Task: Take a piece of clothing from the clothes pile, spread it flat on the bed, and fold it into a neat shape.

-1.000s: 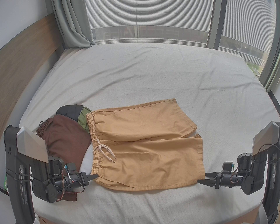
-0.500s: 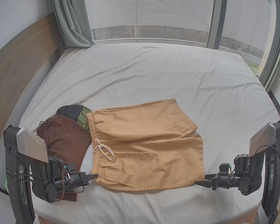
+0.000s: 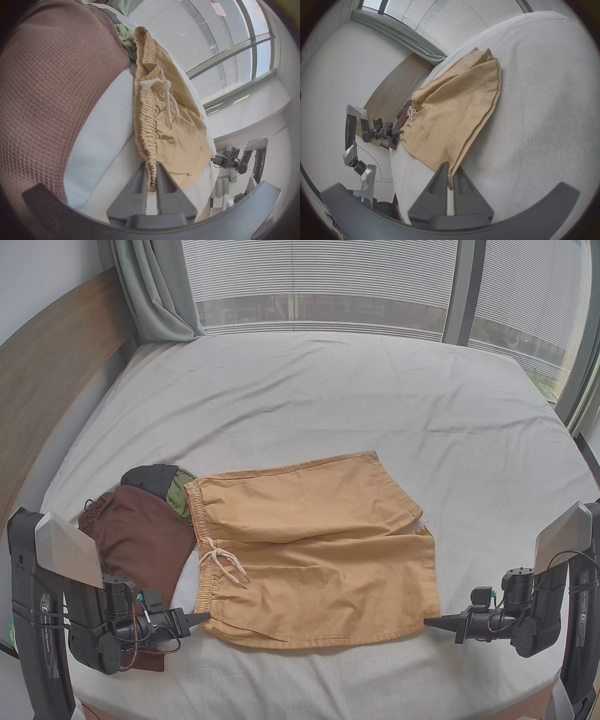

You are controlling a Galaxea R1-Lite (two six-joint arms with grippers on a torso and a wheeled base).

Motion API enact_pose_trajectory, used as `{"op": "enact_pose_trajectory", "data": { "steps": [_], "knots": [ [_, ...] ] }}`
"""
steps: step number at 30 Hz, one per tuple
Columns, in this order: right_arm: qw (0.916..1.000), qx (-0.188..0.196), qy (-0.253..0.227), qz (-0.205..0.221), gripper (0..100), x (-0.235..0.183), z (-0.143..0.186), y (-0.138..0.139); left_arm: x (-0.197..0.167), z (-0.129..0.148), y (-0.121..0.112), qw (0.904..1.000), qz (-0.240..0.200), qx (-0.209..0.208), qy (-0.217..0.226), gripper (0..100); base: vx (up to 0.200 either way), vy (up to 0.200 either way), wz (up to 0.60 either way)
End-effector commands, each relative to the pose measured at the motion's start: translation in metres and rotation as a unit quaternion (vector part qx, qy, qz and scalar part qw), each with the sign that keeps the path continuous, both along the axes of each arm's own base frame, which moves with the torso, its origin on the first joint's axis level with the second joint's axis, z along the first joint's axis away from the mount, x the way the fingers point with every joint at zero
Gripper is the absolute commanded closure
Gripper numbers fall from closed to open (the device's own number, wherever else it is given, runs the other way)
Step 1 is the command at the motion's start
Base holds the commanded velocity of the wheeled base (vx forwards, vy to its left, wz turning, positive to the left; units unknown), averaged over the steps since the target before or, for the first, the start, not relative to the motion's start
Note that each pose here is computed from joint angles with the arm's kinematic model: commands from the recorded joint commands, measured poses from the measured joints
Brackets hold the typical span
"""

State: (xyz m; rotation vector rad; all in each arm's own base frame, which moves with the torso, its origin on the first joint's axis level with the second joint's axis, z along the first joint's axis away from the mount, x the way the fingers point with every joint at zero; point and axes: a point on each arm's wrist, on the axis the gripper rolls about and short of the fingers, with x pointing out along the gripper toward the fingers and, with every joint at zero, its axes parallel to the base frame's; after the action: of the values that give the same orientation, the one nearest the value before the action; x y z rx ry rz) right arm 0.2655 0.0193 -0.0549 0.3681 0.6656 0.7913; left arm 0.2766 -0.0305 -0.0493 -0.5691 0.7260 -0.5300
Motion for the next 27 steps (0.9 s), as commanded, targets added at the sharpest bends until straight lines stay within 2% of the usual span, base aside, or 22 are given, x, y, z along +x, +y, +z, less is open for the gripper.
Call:
{"op": "enact_pose_trajectory", "data": {
  "steps": [1, 12, 17, 27],
  "knots": [
    [1.0000, -0.002, 0.000, -0.002, 100, -0.005, 0.005, -0.001, -0.002, 0.000, 0.000, 1.0000, 0.000, -0.001, 0.004, 100, 0.000, 0.000, 0.00],
    [0.9998, -0.010, 0.018, -0.004, 100, -0.021, 0.008, -0.002, -0.018, 0.005, 0.005, 0.9998, 0.001, 0.004, 0.020, 100, 0.000, 0.000, 0.00],
    [0.9997, -0.017, 0.020, 0.001, 100, -0.026, 0.007, -0.003, -0.026, 0.009, 0.008, 0.9996, -0.013, -0.007, 0.025, 100, 0.000, 0.000, 0.00],
    [0.9993, -0.027, 0.025, 0.010, 100, -0.035, 0.006, -0.003, -0.038, 0.008, 0.012, 0.9989, -0.036, 0.001, 0.029, 100, 0.000, 0.000, 0.00]
  ]
}}
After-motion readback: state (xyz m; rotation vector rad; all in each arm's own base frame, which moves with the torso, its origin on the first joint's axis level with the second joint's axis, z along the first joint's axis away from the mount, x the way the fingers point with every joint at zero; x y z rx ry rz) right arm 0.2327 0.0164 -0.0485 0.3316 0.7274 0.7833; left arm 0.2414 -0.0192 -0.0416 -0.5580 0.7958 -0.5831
